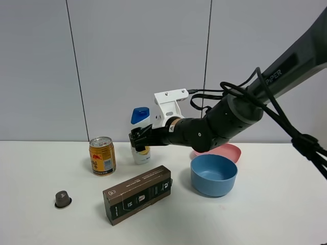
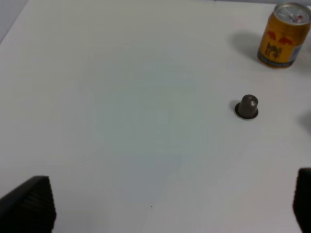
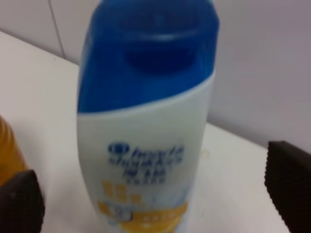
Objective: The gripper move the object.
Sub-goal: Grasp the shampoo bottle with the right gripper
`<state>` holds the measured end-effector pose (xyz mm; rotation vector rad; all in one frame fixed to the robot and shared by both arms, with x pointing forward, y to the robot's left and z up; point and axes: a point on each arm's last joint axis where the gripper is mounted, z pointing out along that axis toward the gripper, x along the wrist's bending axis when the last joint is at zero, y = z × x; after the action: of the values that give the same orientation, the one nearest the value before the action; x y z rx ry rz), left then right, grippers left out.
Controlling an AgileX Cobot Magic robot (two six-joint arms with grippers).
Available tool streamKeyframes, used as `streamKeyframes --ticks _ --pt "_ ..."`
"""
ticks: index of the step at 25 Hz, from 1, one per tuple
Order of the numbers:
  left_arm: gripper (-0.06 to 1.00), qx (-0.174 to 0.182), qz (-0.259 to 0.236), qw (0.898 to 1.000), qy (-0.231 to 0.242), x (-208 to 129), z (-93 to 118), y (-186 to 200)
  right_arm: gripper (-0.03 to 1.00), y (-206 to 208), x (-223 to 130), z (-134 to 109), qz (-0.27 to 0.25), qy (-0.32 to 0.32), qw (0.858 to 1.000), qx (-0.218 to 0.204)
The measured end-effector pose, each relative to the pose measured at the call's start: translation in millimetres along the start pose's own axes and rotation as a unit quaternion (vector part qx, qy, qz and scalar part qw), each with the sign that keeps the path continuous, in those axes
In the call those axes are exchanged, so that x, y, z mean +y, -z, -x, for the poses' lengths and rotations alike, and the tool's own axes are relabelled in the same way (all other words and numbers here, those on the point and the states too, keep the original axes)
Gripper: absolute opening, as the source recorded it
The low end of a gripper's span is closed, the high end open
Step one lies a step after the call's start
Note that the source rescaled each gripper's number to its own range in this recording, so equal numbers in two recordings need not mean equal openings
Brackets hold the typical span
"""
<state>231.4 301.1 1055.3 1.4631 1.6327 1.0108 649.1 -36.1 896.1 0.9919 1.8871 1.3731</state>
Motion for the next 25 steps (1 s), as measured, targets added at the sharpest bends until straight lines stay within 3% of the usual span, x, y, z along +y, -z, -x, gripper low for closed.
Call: streamKeyframes --ticks 19,25 --pt "1.00 0.000 0.000 1.000 0.000 0 0 0 0.79 -11 -14 -3 0.006 0.012 1.000 0.015" --pt "1.00 0.000 0.000 1.000 0.000 0 0 0 0.76 -28 2 -4 0.033 0.020 0.999 0.018"
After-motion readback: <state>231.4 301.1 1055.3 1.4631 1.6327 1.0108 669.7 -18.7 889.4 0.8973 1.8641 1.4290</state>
